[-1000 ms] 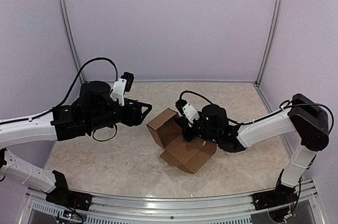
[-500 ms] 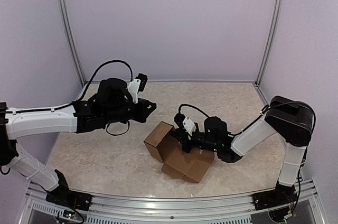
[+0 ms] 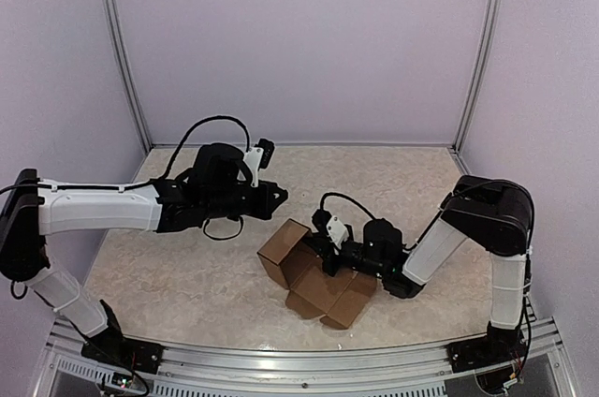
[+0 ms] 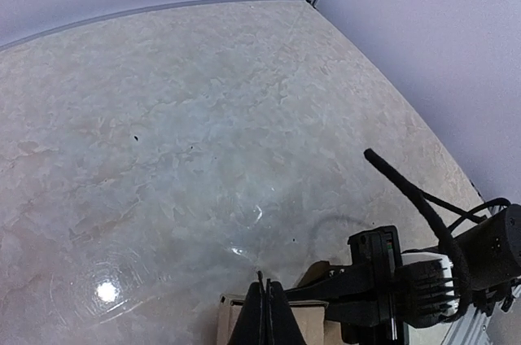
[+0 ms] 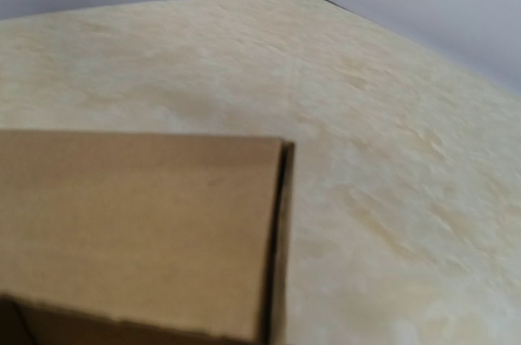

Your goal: Fold the paper box

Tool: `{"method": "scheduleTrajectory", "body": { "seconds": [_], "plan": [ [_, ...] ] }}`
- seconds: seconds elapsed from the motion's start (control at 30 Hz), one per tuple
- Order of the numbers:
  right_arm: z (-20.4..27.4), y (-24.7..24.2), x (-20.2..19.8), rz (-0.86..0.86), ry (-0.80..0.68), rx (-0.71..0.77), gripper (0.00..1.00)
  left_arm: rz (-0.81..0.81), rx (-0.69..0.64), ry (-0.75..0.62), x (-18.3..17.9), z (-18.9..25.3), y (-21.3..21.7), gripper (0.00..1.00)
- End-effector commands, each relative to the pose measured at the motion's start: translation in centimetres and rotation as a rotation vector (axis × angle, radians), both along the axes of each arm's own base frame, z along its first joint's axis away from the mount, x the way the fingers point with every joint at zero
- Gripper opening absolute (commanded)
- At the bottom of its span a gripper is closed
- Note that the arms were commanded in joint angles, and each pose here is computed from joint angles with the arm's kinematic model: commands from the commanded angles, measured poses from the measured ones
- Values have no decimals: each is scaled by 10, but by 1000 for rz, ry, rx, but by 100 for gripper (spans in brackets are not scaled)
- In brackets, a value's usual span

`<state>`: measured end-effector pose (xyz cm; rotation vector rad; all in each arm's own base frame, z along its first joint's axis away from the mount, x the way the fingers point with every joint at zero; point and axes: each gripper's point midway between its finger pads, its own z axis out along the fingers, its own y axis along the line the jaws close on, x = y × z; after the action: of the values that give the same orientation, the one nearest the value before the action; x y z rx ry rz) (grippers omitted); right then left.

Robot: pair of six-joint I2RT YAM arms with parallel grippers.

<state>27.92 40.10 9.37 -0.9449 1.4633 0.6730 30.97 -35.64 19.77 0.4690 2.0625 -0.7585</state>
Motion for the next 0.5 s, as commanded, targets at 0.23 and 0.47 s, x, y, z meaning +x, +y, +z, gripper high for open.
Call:
{"method": "scheduleTrajectory", "body": {
  "seconds": [0.23, 0.47],
  "plan": [
    [-17, -6, 16, -91, 6, 45, 0, -99, 6, 89, -16, -30, -18, 0],
    [-28, -5, 16, -90, 24, 44, 0, -109, 56, 134, -17, -58, -25, 0]
  ]
}}
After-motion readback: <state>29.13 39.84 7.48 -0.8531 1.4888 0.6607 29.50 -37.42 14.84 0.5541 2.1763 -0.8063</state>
